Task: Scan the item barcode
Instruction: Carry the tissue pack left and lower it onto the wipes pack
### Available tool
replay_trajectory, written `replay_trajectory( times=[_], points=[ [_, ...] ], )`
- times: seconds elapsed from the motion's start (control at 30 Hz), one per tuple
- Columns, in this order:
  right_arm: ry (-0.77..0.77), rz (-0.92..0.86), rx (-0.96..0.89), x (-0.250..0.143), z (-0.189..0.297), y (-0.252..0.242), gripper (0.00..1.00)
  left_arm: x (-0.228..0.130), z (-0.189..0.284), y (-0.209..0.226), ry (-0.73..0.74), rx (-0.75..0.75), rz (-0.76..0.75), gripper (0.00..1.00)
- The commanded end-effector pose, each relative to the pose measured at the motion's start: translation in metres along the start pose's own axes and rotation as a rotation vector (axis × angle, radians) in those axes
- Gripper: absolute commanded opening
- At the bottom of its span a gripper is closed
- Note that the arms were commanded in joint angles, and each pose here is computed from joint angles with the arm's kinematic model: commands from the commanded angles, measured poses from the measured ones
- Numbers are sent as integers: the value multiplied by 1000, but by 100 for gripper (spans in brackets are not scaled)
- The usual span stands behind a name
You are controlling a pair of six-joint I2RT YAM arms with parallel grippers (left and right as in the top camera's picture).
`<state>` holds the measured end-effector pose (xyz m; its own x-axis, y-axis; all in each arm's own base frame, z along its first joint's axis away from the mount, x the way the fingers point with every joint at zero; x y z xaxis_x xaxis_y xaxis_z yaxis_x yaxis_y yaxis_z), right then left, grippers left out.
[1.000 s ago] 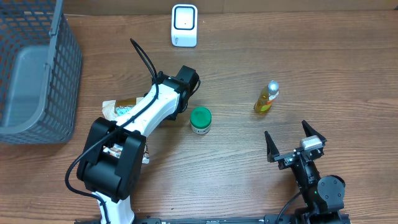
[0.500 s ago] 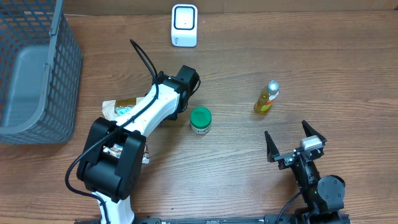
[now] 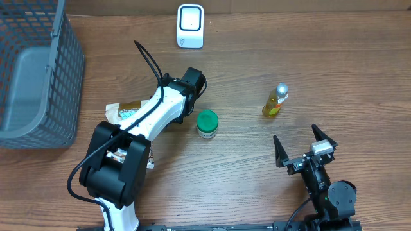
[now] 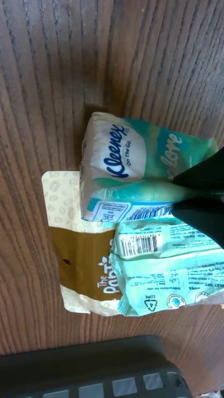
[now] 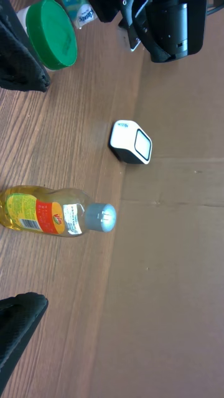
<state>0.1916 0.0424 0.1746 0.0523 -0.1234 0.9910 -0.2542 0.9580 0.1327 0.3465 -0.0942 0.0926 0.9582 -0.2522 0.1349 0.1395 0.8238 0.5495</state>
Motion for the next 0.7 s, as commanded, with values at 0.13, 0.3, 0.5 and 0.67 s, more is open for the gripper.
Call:
replay_trajectory(
  times=[0.13,0.3,0.5,0.67],
  points=[
    [-3,-2,-8,-2,0,-2,100,1,-1,-5,-2,-8,-15,5],
    [-3,-2,-8,-2,0,-2,100,1,-1,-5,-5,-9,-13,5],
    [-3,-2,-8,-2,0,-2,100,1,-1,-5,-5,-8,-13,4],
    [-3,-2,-8,-2,0,-2,100,1,-1,-5,-4,-8,-14,4]
  ],
)
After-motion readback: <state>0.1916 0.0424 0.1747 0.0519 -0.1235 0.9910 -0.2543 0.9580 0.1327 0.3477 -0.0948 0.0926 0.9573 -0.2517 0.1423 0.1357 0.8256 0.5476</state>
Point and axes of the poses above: each gripper's point midway between its finger pads, its own z axis back along the fingers, its own y axis along the line the jaws close on, x = y × z, the point moved 5 cm from there along z, back along the fingers, and after that the axes turned 11 degrees about -z, right-handed, at the moved point
